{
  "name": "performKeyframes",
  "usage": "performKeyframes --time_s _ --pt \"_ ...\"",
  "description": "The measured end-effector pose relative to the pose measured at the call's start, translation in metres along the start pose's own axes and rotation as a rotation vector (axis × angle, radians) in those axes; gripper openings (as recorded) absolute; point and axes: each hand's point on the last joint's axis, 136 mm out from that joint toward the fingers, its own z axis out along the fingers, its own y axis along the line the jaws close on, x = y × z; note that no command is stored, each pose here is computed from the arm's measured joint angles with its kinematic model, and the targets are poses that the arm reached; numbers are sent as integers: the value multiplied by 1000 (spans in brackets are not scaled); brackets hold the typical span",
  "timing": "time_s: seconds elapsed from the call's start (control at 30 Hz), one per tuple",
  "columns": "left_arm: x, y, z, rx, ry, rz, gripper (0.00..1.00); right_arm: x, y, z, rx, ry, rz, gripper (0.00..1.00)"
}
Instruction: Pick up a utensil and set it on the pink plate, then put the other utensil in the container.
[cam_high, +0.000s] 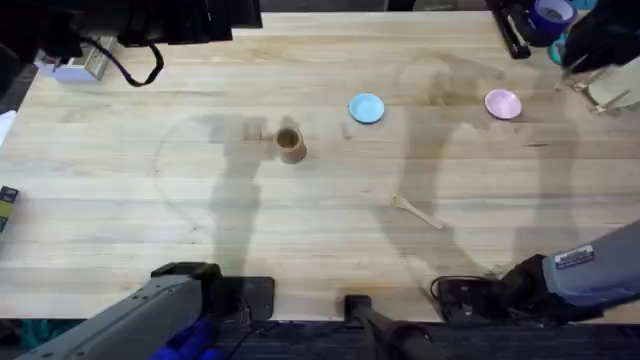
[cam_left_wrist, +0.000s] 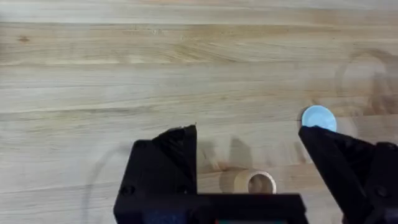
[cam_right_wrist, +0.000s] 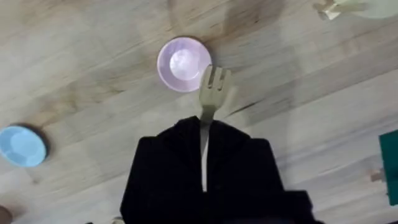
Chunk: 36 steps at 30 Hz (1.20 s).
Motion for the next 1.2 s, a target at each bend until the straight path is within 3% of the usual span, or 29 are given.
performKeyframes --time_s 0.43,0.83,1.2 --pt "0 0 0 0 0 0 993 7 3 78 -4 -21 4 34" --pt "0 0 0 0 0 0 993 1 30 109 -20 -46 -53 33" --pt "0 0 0 0 0 0 992 4 30 119 -17 -27 -53 33"
